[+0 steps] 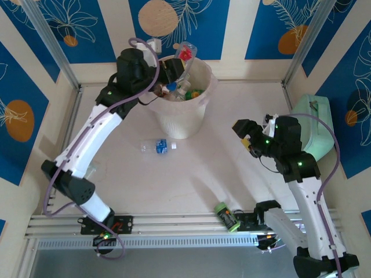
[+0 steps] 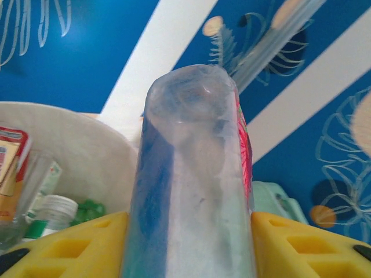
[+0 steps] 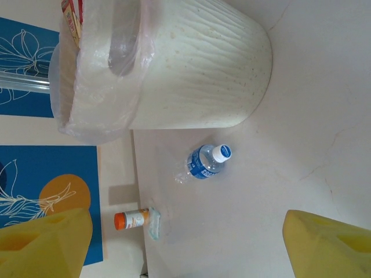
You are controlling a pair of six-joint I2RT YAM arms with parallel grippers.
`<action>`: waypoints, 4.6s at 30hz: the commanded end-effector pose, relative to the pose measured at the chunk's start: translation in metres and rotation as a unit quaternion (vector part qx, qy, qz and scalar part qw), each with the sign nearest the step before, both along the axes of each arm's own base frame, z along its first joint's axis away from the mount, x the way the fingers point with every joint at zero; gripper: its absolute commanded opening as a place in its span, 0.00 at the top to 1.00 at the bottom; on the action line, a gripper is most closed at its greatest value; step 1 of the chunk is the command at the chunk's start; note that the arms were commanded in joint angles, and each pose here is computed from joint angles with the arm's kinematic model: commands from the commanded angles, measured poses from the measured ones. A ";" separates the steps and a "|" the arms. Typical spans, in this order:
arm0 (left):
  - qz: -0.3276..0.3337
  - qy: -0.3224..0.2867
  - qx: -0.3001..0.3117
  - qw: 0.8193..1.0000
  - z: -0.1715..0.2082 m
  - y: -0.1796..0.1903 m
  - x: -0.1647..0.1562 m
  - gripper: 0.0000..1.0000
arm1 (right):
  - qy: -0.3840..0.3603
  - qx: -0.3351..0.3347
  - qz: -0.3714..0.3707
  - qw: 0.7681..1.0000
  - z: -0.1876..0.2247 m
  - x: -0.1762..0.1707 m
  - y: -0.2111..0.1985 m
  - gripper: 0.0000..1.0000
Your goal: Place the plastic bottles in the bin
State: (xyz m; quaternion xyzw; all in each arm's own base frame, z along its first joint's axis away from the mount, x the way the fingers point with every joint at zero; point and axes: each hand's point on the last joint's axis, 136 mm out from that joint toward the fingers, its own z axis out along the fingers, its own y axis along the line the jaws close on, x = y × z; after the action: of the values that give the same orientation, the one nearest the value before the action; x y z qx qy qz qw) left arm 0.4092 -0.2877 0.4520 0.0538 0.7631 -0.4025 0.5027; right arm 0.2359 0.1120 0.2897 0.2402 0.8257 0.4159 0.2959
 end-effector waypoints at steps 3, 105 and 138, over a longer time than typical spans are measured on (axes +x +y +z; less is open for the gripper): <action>0.013 0.006 0.021 1.000 -0.019 -0.011 0.032 0.48 | 0.023 0.009 0.009 1.000 -0.011 -0.013 0.003 0.14; 0.443 0.561 -0.058 0.697 -0.405 0.140 -0.079 0.05 | 0.004 -0.127 0.164 0.978 -0.030 -0.015 0.095 0.14; 0.167 0.407 0.004 0.898 -0.282 0.123 -0.118 0.37 | -0.054 -0.112 0.293 0.948 0.007 -0.025 0.146 0.18</action>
State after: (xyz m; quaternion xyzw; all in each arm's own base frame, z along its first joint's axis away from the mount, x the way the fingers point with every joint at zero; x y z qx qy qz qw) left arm 0.3001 -0.1507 0.1446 -0.3385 0.8819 -0.2591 0.2013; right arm 0.2185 0.2404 0.2764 -0.0135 0.8993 0.3699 0.2329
